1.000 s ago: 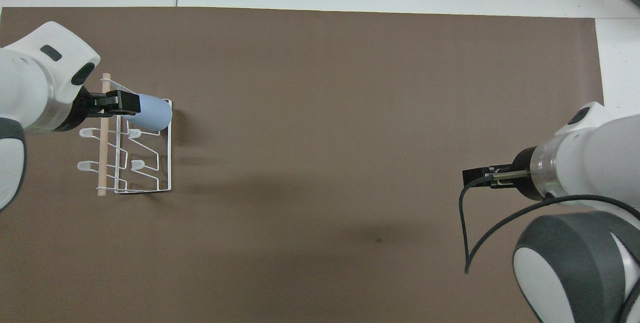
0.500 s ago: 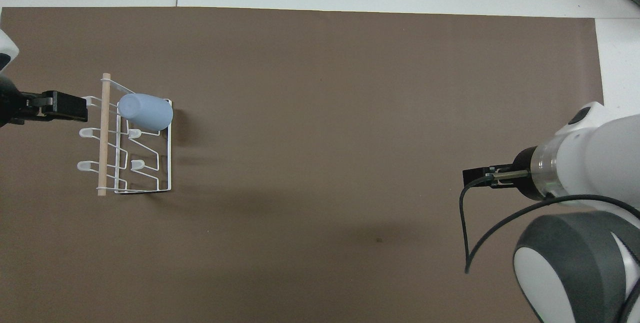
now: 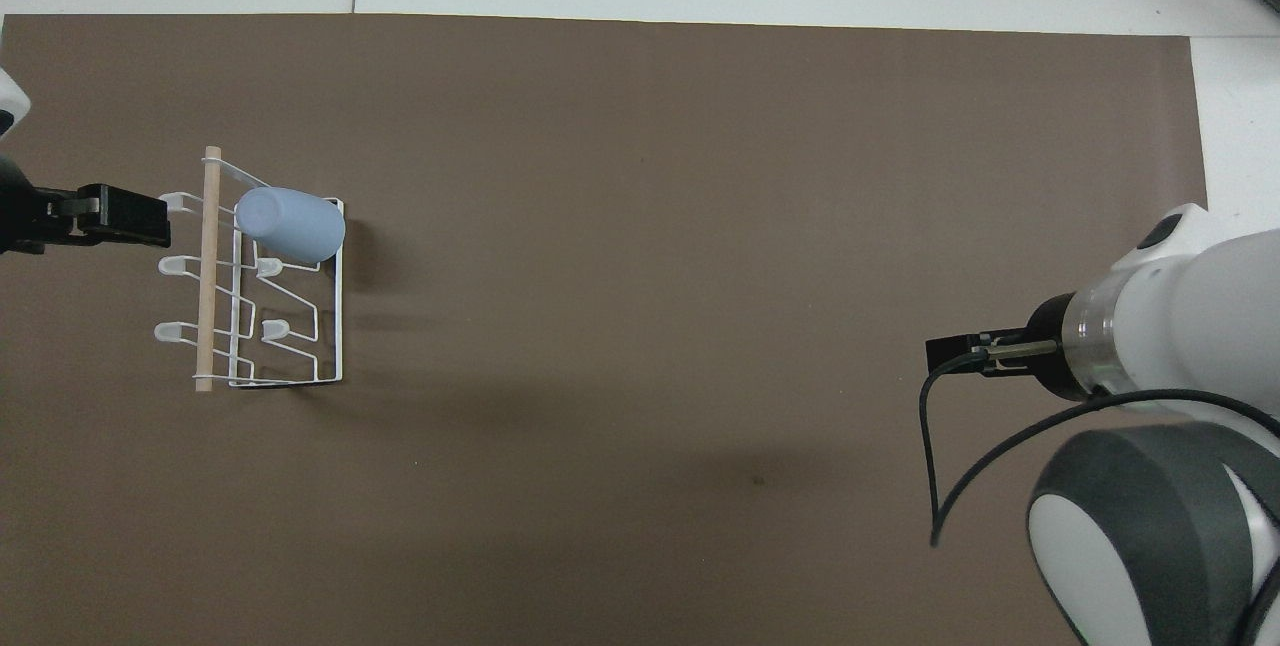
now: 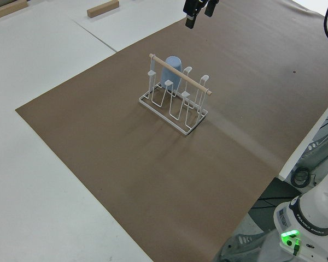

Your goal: Hang cup on cup holder

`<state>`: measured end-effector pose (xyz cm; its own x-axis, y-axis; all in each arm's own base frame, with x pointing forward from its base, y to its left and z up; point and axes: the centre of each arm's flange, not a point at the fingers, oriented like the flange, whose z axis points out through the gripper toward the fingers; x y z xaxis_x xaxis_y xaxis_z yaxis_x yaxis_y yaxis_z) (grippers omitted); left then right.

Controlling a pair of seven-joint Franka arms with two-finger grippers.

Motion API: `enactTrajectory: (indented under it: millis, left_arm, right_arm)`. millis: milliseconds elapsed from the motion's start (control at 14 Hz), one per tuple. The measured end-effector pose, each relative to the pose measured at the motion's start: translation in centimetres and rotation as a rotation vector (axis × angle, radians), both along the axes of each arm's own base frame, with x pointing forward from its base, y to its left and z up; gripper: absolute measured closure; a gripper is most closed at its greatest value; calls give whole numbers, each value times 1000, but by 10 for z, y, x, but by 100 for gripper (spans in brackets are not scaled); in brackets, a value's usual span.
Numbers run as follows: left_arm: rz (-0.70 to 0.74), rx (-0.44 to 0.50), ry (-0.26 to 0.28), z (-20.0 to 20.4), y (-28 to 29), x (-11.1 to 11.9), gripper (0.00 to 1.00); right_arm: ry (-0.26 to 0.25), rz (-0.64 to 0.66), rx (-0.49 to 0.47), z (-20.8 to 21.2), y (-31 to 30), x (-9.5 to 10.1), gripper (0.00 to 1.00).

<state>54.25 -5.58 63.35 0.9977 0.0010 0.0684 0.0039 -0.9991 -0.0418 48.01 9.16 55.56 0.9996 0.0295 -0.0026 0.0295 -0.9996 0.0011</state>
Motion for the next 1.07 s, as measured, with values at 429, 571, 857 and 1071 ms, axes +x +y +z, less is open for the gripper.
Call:
enactTrajectory:
  millis: [429, 571, 857, 1071]
  left_arm:
    - [-89, 7, 58, -14, 33, -12, 0]
    - [-87, 5, 53, -11, 34, -13, 0]
    - [-28, -35, 26, -5, 29, -13, 0]
    - [-21, -44, 11, -5, 27, -11, 0]
  right_arm:
    - [0, -3, 0, 0, -1, 0, 0]
    - [0, -3, 0, 0, -1, 0, 0]
    - [0, -4, 0, 0, -2, 0, 0]
    - [1, -4, 0, 0, -2, 0, 0]
